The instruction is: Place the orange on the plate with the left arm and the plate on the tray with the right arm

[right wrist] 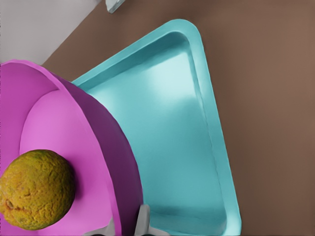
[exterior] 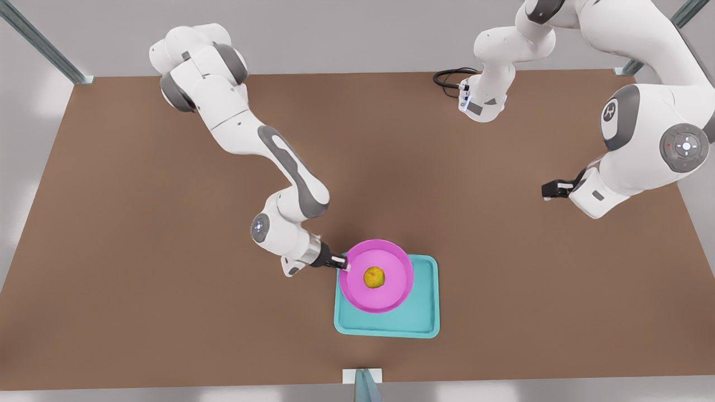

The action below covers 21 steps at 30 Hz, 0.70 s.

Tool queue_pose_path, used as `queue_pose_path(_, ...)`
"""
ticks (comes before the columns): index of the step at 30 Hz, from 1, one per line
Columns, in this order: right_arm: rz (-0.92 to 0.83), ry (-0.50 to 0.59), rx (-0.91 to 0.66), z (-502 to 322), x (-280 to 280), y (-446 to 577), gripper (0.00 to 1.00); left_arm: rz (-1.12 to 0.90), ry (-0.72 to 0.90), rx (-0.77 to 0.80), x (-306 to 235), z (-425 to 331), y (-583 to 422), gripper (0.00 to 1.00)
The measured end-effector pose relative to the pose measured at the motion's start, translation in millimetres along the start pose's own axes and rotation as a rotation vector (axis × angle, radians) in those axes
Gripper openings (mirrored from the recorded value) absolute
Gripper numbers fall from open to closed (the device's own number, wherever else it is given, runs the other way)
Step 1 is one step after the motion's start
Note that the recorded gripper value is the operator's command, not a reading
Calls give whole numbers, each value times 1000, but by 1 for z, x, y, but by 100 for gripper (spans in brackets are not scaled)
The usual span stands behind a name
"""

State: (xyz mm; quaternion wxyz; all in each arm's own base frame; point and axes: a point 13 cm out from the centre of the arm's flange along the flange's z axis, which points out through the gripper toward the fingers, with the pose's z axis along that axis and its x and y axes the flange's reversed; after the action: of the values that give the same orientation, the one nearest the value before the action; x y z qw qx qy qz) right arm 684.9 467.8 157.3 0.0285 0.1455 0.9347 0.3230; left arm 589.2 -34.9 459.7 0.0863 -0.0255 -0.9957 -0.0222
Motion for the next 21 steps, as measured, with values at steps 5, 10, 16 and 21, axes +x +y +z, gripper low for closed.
queue_pose_path(5,81,-5,-44,-5,-26,-12,21,-1,-30,-2,-12,3,1,100)
queue_pose_path(10,73,25,-49,38,-4,-2,21,0,-45,0,-17,3,0,100)
queue_pose_path(16,87,19,-61,49,-11,-2,21,2,-48,2,-22,6,-2,100)
queue_pose_path(21,97,16,-58,53,-14,-7,84,8,-53,3,-22,5,-6,100)
